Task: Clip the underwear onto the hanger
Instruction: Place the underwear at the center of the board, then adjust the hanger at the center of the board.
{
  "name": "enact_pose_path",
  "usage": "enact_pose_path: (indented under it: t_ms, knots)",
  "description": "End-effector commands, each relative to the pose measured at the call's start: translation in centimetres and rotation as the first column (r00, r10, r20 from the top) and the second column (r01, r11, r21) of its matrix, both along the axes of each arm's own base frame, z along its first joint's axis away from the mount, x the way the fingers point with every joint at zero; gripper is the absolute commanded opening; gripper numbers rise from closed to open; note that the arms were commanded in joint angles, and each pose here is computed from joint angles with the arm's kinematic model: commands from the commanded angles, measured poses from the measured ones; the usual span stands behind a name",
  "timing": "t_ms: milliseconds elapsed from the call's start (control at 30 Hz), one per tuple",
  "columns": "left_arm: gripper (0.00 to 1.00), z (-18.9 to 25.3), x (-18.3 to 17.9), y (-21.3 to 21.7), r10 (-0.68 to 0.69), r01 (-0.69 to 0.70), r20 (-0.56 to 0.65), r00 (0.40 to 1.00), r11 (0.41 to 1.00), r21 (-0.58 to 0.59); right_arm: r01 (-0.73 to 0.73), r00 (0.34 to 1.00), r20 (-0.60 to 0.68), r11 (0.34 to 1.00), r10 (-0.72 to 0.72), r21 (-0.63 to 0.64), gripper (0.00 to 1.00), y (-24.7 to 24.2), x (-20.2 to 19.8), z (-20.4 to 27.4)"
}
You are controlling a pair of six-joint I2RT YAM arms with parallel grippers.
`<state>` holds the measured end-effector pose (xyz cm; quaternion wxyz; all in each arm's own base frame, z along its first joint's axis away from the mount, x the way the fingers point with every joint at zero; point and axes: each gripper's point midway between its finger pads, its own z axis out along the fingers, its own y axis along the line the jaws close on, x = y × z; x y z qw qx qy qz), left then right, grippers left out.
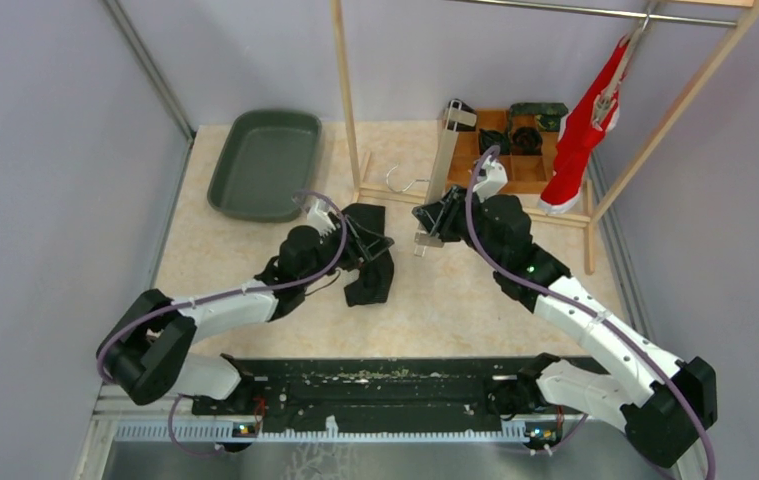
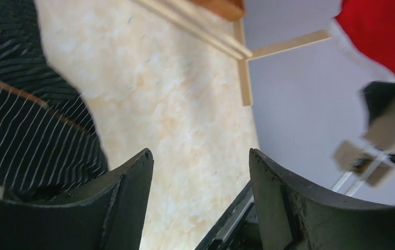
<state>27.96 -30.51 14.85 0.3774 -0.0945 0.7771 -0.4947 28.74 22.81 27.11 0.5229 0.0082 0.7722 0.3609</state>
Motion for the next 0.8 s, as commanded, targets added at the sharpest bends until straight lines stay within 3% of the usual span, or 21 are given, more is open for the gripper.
enact_pose_path:
  t_ms: [0,233,533,767]
  knots:
    - [0.73,3.3,0.9,0.2,0.023,-0.026,0.092,0.995,0.999,0.036,0.000,0.998,0.059,1.000,0.000,0.002,0.05,-0.2,-0.2,1.2]
    - [0.73,0.1,1.6,0.2,-0.038,0.028,0.026,0.999,0.950,0.311,0.030,0.999,0.039,0.999,-0.029,-0.043,0.05,-1.1,-0.3,0.0]
    - [0.70,-4.5,-0.2,-1.2,-0.074,0.106,-0.078,0.994,0.786,0.609,0.062,0.997,0.040,0.996,-0.059,-0.061,0.03,-2.5,-0.4,0.2]
    - [0.71,-3.4,0.7,-0.2,0.010,0.003,-0.017,1.000,0.782,0.623,0.019,1.000,0.023,0.997,-0.017,-0.079,0.01,-2.1,-1.0,-0.9]
